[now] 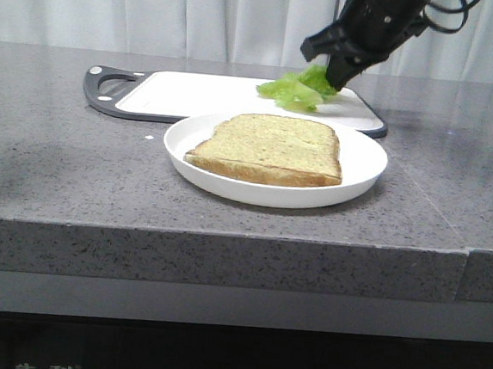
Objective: Left arm grabs bread, right arm adds lettuce
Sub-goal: 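Carry the lettuce with the right gripper over the bread on the plate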
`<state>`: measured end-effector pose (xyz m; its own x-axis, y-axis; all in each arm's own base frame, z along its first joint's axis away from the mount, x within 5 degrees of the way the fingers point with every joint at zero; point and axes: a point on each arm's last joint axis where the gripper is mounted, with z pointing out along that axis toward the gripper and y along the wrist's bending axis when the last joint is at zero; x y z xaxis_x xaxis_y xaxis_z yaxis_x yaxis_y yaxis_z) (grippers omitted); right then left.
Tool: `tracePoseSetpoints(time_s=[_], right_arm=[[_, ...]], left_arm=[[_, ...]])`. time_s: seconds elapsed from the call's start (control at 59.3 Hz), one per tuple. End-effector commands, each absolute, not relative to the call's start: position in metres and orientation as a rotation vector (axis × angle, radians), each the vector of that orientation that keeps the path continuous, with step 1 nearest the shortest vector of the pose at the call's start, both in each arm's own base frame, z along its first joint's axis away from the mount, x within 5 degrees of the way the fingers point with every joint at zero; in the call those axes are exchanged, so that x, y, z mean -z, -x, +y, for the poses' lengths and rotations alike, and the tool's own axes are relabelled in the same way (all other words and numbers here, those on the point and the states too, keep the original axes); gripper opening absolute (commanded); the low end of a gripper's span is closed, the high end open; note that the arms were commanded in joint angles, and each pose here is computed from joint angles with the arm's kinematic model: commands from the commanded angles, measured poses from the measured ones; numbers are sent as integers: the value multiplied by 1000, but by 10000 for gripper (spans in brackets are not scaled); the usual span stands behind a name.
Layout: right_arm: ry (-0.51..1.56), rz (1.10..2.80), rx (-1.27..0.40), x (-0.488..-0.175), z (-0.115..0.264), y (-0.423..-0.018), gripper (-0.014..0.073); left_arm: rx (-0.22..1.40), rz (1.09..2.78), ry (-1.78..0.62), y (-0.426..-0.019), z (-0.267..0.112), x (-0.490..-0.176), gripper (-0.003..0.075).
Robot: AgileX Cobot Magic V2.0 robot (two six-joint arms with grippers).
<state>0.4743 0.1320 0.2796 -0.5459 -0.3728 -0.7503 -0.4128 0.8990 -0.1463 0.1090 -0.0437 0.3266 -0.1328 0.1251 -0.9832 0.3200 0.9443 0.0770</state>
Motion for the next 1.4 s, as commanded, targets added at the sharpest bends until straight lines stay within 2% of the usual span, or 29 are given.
tracePoseSetpoints(time_s=[0.0, 0.186, 0.472, 0.607, 0.928, 1.384], right_arm=[[496, 2019, -96, -349, 128, -456, -62], [407, 1986, -242, -372, 128, -421, -62], [382, 1850, -351, -359, 143, -315, -62], [310, 1858, -447, -343, 145, -284, -62], [276, 1991, -472, -304, 147, -281, -62], [254, 2091, -505, -284, 154, -286, -59]], left_arm=[[215, 1633, -356, -107, -47, -340, -21], [215, 1633, -356, -107, -47, -340, -21], [215, 1633, -356, -107, -47, -340, -21], [215, 1633, -356, -107, -47, -340, -21], [218, 1630, -358, -107, -47, -340, -21], [219, 1628, -359, -107, -47, -340, -21]])
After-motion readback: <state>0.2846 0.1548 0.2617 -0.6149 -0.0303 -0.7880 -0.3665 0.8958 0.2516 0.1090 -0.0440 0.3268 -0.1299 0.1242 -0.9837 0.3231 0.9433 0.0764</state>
